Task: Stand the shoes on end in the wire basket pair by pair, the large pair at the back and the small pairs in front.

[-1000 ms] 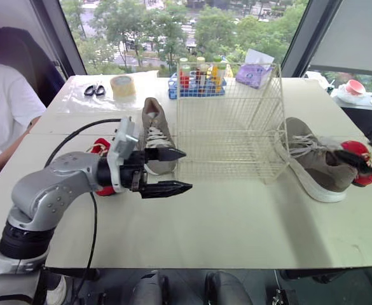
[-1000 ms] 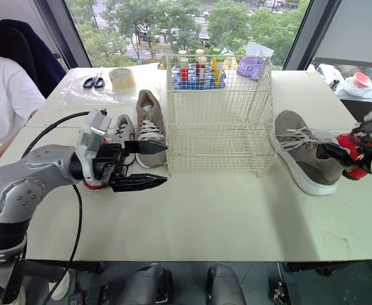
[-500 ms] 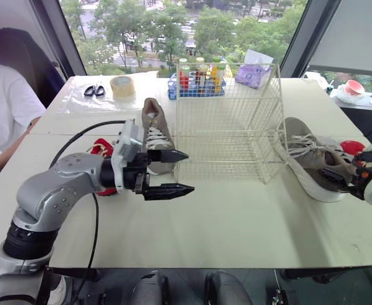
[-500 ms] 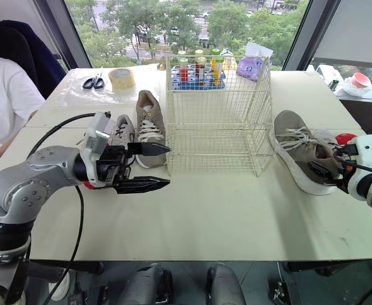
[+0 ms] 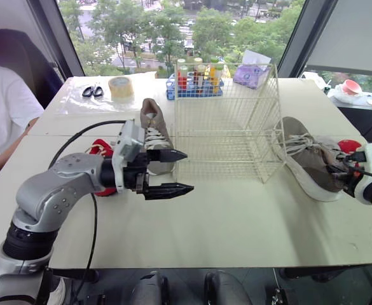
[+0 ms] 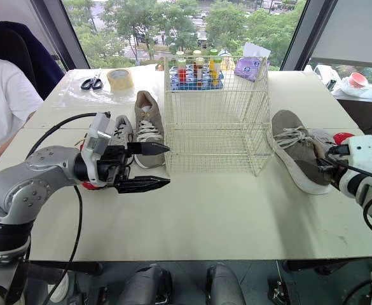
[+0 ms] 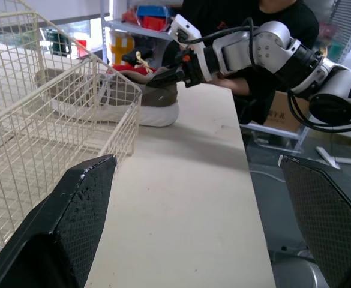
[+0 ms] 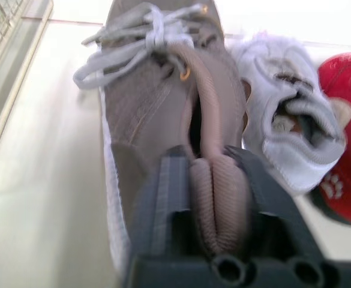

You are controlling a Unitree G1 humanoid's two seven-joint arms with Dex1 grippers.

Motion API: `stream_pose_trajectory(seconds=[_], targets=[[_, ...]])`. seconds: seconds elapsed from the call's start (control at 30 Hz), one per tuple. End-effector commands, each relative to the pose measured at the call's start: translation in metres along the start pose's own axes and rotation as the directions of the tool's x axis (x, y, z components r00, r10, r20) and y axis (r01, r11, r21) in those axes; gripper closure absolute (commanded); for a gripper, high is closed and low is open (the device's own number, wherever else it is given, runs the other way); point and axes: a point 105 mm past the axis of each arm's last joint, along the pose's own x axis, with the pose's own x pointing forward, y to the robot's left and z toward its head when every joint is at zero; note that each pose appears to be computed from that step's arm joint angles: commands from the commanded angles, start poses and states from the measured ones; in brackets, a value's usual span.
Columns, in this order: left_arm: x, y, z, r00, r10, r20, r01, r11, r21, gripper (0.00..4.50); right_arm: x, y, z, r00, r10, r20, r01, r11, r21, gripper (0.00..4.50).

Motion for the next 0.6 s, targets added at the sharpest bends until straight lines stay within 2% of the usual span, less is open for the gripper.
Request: stream_pose_trajectory(seconds=[0.03,0.23,0.33,0.5,0.6], targets=[[-0.002,0.004,0.014,1.0,0.0,0.017,-0.001,0.998,0.064,0.0,-0.004,0.009,0.012,0.999,0.02,0.042,-0.02,1.0,-0.013,4.36],[-0.003,0.018,0.025,1.0,-0.004,0.018,0.003,0.995,0.098,0.0,-0.023,0.012,0.066,0.971,-0.014,0.237,0.017,1.0,-0.011,4.36],[-0.003,0.03,0.037,0.999,0.0,0.048,-0.006,0.994,0.112,0.0,-0.041,0.016,0.11,0.923,-0.021,0.385,0.022,1.0,0.002,4.36],[-0.004,0.043,0.051,0.998,-0.021,0.067,0.013,0.992,0.122,0.0,-0.075,0.026,0.167,0.828,-0.018,0.56,0.046,0.998,-0.036,4.36],[-0.005,0.049,0.057,0.996,-0.023,0.084,0.013,0.992,0.124,0.0,-0.089,0.036,0.187,0.786,0.019,0.618,0.037,0.996,-0.078,4.36]])
